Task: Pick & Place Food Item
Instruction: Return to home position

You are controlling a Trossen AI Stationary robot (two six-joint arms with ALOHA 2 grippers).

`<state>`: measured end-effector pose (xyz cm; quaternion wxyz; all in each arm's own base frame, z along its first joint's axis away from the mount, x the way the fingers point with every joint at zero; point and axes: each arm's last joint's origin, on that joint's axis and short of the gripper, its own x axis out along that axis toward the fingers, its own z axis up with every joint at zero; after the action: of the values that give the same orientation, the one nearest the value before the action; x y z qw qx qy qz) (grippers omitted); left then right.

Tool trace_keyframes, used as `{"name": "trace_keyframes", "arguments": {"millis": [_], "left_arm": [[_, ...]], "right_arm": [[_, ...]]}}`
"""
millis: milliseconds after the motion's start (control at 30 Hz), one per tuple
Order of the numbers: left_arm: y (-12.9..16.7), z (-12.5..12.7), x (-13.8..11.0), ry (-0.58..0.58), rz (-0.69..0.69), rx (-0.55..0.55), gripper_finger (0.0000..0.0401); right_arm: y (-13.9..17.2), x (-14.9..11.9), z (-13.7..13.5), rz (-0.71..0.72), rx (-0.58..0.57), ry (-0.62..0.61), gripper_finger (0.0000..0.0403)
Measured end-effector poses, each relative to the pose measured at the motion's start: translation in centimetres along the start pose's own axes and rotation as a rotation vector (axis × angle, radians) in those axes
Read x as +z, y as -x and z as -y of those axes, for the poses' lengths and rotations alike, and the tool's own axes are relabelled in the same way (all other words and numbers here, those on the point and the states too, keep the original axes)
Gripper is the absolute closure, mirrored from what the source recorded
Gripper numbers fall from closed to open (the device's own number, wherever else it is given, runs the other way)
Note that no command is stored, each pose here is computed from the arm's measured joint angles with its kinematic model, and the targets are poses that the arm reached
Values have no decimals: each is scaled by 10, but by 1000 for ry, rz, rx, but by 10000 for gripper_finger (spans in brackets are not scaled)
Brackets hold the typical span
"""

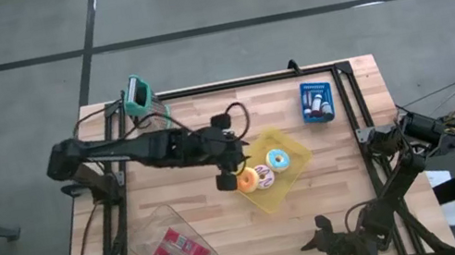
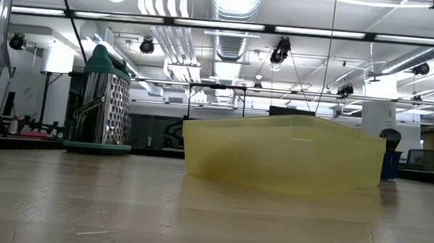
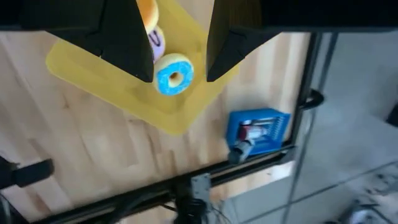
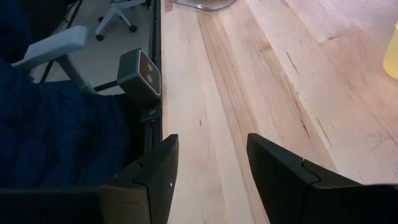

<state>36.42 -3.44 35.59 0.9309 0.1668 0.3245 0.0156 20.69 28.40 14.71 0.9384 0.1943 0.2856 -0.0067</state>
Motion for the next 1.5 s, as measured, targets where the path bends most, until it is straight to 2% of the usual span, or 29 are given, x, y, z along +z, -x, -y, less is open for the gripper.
{"name": "trace_keyframes", "arguments": {"millis": [133, 267, 567, 900, 1167, 1300, 1500], "left_arm": [[19, 8, -13, 18, 36, 10, 250], [40, 17, -35, 45, 124, 1, 250], [76, 31, -112, 115, 421, 30, 249], [94, 43, -194, 163, 685, 14, 249], [95, 56, -254, 68, 915, 7, 249], [97, 59, -270, 51, 994, 27, 249], [99, 59, -274, 14, 970, 55, 249]], "right_arm": [[0, 0, 0, 0, 0, 0, 216], [0, 0, 0, 0, 0, 0, 216], [0, 0, 0, 0, -1, 0, 216], [0, 0, 0, 0, 0, 0, 216], [0, 0, 0, 0, 0, 0, 216], [0, 0, 0, 0, 0, 0, 216], [0, 0, 0, 0, -1, 0, 216]]}}
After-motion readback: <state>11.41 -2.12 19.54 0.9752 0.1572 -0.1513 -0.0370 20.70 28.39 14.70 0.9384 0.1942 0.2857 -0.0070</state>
